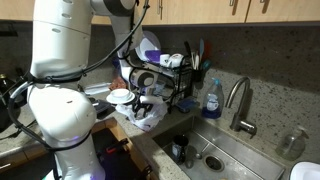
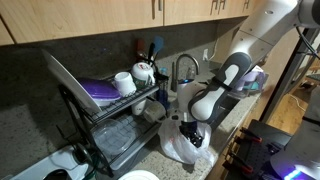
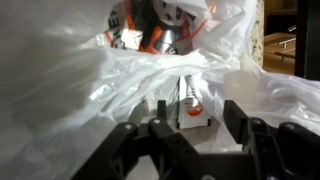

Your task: Take the white object out of the plastic bag and put it on the gray plate

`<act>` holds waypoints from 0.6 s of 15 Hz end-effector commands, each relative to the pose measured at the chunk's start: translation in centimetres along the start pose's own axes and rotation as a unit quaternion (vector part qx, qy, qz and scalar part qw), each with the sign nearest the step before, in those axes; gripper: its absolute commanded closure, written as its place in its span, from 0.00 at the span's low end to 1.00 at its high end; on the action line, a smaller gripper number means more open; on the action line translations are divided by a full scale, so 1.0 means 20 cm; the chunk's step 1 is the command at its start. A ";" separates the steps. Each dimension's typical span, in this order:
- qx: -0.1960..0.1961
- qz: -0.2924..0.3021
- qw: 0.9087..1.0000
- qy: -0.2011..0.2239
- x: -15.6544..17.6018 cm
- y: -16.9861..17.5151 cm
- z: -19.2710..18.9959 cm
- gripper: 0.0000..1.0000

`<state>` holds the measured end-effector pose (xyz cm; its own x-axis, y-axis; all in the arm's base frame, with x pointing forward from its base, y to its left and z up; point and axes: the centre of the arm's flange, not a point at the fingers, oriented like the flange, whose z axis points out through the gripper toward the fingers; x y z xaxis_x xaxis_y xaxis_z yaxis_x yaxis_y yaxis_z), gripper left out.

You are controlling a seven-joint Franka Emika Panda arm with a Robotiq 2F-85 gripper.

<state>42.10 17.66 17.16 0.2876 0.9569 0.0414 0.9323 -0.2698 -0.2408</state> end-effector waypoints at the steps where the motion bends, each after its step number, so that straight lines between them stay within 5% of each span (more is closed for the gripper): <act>1: -0.013 0.024 1.000 0.011 -0.03 0.03 -0.01 0.39; 9: -0.014 0.011 1.000 0.014 0.02 0.01 0.04 0.41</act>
<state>42.55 16.87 17.12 0.3181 0.9470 0.0444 0.9252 -0.2998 -0.2326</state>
